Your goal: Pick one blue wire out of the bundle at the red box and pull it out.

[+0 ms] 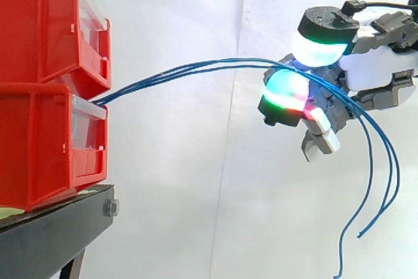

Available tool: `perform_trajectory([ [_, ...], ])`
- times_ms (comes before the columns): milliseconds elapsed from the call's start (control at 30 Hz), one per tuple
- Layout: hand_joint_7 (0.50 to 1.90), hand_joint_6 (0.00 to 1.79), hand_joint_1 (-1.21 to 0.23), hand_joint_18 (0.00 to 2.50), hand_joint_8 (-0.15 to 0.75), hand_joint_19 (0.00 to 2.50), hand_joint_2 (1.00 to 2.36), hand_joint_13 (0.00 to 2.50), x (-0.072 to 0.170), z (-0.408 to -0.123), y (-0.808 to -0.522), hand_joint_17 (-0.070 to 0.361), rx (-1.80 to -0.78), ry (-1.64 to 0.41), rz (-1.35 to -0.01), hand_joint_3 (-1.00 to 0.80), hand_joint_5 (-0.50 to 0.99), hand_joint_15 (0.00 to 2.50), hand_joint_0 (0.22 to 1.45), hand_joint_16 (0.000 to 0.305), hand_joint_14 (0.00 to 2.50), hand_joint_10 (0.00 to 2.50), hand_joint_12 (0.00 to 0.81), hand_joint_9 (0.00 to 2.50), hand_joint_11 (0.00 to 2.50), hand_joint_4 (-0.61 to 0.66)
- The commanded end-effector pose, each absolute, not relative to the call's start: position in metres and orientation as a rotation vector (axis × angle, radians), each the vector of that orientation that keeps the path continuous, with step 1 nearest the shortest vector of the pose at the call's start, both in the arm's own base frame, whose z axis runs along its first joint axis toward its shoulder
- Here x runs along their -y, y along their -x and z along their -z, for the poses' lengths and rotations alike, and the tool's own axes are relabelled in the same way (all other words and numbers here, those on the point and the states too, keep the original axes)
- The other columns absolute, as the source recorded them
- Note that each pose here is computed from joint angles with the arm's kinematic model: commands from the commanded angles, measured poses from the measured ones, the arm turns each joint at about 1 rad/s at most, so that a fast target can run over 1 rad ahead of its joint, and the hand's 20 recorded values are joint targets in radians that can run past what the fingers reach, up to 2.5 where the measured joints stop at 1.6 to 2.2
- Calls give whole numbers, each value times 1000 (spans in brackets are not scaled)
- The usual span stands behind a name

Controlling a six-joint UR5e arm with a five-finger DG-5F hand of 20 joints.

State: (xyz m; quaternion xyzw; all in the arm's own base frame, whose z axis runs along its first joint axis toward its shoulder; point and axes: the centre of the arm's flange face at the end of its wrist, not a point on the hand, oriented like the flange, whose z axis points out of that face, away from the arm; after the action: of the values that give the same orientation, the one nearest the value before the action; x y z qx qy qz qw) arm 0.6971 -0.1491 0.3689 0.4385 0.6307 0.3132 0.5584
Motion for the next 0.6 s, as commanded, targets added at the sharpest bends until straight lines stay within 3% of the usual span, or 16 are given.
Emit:
perform_trajectory([
  [0,997,897,-612,806,366,553,1012,949,149,-369,-697,126,-1487,-1033,-739,-363,-139,568,577,56,20,15,426,969,641,217],
  [233,1014,903,-566,807,371,552,1013,954,149,-369,-697,126,-1488,-1034,-738,-337,-131,566,579,56,18,14,426,980,638,208],
  [567,1050,914,-781,852,364,530,1016,980,149,-369,-697,123,-1487,-1033,-739,-296,-129,566,628,55,19,15,424,981,657,196],
])
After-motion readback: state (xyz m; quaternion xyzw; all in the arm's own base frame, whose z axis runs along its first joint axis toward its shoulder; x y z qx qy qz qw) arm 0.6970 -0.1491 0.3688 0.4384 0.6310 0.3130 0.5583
